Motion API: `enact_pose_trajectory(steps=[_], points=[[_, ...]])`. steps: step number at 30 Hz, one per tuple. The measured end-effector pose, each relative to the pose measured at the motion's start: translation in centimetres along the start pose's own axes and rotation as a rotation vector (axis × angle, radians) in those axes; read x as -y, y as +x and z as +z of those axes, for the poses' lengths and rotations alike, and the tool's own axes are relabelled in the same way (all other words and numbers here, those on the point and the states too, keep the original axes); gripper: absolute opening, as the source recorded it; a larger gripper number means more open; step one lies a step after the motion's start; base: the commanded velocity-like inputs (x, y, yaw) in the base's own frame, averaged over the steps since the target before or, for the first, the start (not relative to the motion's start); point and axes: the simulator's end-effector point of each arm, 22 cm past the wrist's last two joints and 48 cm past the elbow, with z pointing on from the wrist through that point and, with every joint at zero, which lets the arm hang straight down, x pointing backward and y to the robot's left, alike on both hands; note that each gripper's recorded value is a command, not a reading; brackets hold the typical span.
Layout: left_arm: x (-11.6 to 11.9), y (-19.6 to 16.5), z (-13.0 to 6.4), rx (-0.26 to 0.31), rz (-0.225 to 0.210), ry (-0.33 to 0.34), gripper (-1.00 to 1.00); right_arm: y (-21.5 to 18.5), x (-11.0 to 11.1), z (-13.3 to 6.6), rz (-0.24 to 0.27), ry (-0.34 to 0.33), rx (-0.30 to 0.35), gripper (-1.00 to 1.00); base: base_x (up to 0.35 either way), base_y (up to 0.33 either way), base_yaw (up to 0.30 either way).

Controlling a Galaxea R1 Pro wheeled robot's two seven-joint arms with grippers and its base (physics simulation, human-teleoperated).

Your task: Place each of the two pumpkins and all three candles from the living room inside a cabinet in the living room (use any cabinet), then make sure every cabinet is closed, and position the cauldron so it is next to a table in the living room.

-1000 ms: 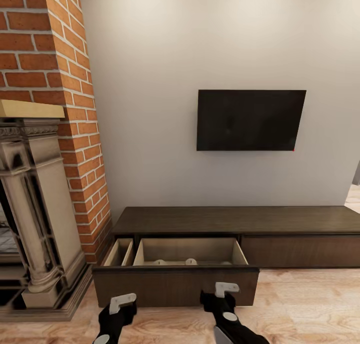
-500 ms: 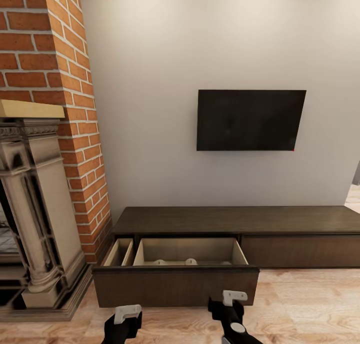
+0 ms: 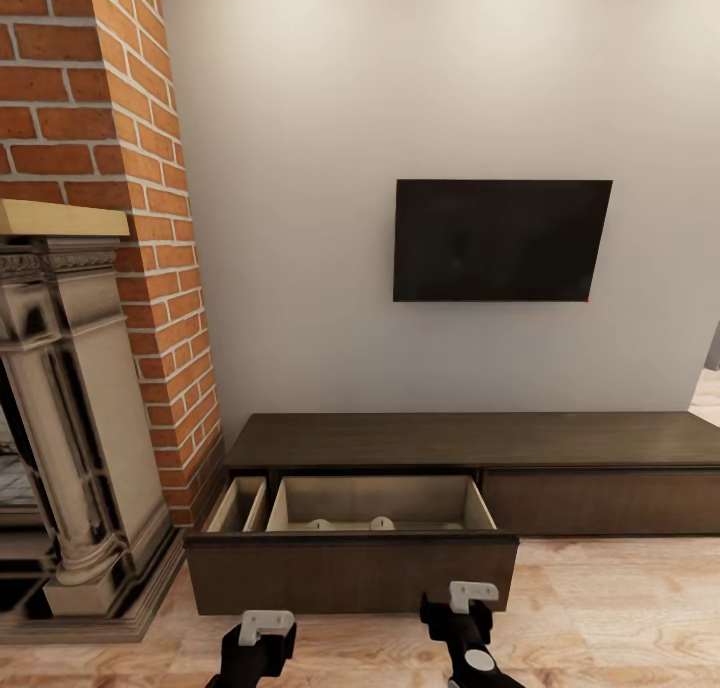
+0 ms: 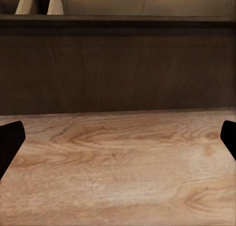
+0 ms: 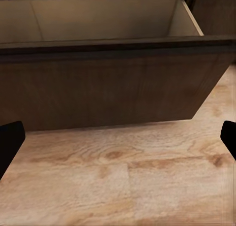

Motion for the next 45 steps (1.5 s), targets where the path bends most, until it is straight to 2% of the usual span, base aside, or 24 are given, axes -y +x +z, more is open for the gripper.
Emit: enact_pose_trajectory(steps=[7,16,28,45], points=[[0.0,0.2,-0.1,-0.001,0.015,0.006,1.0,1.1,0.9,0.1,-0.018,0.018,-0.019,1.0,0.031,0.0,0.0],[-0.2,0.4,-0.1,-0.006,0.012,0.001,1.0,3.1,2.8,0.1,-0.031,0.058,-0.062,1.0,0.257,0.0,0.0],[-0.1,0.2,-0.1,-0.001,0.012,0.003,1.0,3.7,3.2,0.1,-0.031,0.065,-0.074,1.0,0.124,0.0,0.0],[-0.3,0.2,-0.1,-0.001,0.013,-0.005,1.0,3.7,3.2,0.1,-0.026,0.067,-0.075,1.0,0.009,0.0,0.0]])
